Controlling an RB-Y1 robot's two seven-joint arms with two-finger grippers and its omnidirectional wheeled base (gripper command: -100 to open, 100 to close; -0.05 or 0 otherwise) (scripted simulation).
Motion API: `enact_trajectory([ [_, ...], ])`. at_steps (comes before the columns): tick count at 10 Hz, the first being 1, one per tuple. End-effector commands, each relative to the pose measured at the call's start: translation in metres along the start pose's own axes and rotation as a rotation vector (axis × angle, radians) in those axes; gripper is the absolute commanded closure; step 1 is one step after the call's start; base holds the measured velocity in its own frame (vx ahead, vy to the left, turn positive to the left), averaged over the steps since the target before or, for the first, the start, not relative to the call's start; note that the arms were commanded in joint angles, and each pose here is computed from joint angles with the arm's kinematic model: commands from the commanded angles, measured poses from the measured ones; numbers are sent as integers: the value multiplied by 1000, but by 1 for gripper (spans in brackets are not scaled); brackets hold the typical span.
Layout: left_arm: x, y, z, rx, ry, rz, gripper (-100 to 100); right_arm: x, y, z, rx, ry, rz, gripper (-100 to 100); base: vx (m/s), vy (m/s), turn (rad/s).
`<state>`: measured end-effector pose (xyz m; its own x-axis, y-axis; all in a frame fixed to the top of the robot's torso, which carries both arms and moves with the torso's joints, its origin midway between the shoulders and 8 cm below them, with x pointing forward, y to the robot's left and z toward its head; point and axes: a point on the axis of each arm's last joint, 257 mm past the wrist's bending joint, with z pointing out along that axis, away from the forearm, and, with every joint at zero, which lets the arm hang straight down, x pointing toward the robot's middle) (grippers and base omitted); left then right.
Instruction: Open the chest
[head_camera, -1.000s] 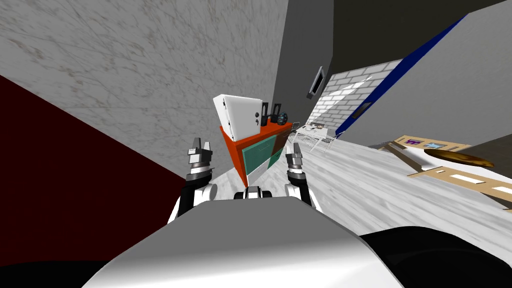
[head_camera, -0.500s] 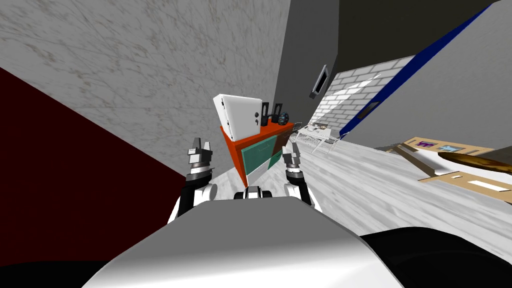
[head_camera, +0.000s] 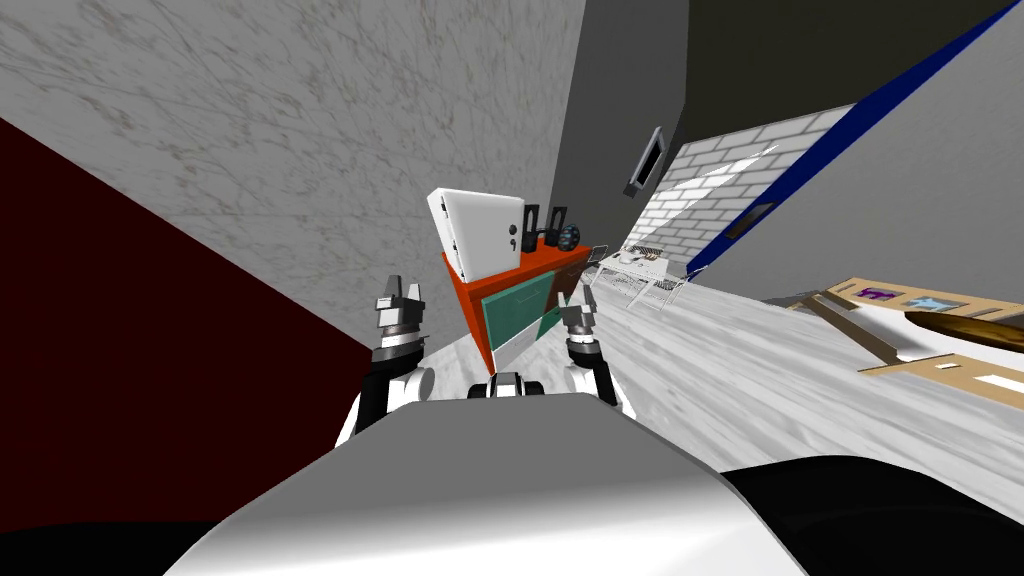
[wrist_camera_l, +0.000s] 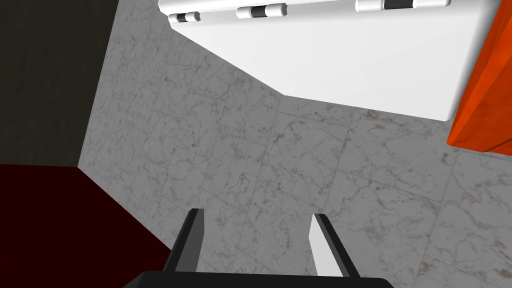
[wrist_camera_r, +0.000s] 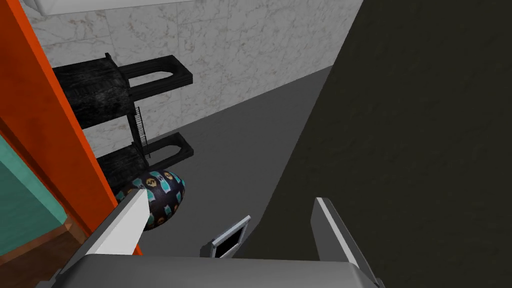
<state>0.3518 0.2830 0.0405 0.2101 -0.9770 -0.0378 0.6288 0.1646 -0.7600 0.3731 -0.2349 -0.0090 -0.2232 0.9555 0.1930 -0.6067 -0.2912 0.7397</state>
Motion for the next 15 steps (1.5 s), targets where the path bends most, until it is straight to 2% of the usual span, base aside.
enact_trajectory([
  [1, 0, 0, 0, 0, 0, 0, 0, 3, -5, 1, 3, -4, 113, -100, 6, -26, 35],
  [2, 0, 0, 0, 0, 0, 0, 0, 5, -10, 3, 6, -10, 198, -100, 9, -30, 62],
  [3, 0, 0, 0, 0, 0, 0, 0, 5, -10, 3, 6, -10, 212, -100, 6, -30, 43],
  [4, 0, 0, 0, 0, 0, 0, 0, 8, -16, 4, 9, -17, 298, -100, 8, -38, 80],
  [5, 0, 0, 0, 0, 0, 0, 0, 8, -16, 4, 9, -17, 315, -100, 6, -32, 33],
  [6, 0, 0, 0, 0, 0, 0, 0, 11, -22, 5, 12, -26, 402, -100, 5, -41, 48],
  [7, 0, 0, 0, 0, 0, 0, 0, 11, -22, 5, 12, -26, 421, -100, 3, -34, 44],
  [8, 0, 0, 0, 0, 0, 0, 0, 14, -29, 6, 16, -35, 508, -100, 3, -36, 77],
  [9, 0, 0, 0, 0, 0, 0, 0, 14, -29, 6, 16, -36, 530, -100, 4, -33, 41],
  [10, 0, 0, 0, 0, 0, 0, 0, 18, -36, 7, 21, -46, 617, -100, 6, -35, 57],
  [11, 0, 0, 0, 0, 0, 0, 0, 18, -36, 7, 20, -47, 642, -100, 8, -33, 44],
  [12, 0, 0, 0, 0, 0, 0, 0, 22, -44, 8, 26, -58, 727, -100, 10, -36, 79],
  [15, 0, 0, 0, 0, 0, 0, 0, 26, -52, 9, 32, -72, 866, -100, 4, -39, 54],
])
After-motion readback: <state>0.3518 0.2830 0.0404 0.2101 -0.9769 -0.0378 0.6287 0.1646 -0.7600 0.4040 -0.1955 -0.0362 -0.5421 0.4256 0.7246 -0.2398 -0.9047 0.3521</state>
